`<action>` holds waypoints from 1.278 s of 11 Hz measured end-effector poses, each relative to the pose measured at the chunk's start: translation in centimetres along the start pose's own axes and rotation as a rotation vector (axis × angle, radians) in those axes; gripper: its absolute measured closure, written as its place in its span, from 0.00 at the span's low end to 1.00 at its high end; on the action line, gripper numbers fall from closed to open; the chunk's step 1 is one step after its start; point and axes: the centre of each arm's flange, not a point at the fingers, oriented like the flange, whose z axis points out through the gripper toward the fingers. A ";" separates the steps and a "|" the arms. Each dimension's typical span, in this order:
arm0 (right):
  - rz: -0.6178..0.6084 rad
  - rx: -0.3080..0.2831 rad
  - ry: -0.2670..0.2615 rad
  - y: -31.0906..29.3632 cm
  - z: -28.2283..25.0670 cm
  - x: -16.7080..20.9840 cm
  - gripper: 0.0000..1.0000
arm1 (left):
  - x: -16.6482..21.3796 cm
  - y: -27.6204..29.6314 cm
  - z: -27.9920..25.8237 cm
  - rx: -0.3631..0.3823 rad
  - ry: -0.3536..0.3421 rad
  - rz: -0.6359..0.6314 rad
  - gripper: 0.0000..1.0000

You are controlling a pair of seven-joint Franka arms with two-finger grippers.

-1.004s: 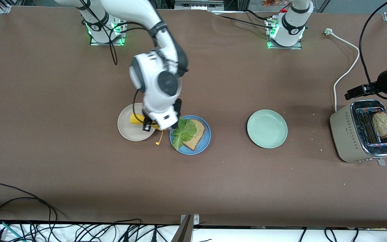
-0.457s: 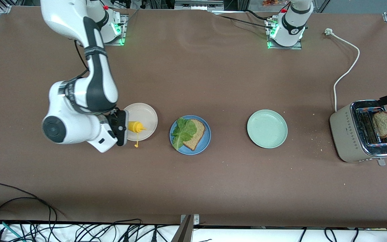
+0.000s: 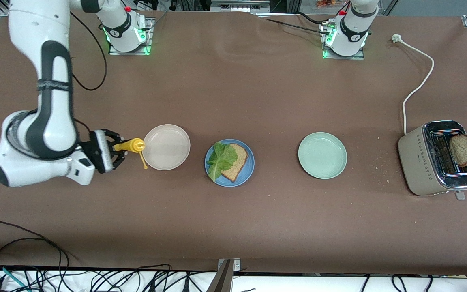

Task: Make sandwich in blue plate with both arms
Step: 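Squeeze sauce onto the lettuce, then carry the bottle back, then set the yellow bottle down while the left gripper grasps the toaster bread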

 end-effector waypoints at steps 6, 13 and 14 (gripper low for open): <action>-0.259 0.001 0.296 0.5 3.6 -12.8 0.72 | 2.8 -0.4 4.9 -0.135 0.036 -0.015 0.04; -0.419 -0.072 0.537 0.9 9.6 -21.9 0.71 | 4.1 -0.5 8.0 -0.167 0.027 -0.020 0.19; -0.426 -0.072 0.541 0.9 9.7 -21.9 0.71 | 4.1 -0.5 8.1 -0.167 0.026 -0.020 0.26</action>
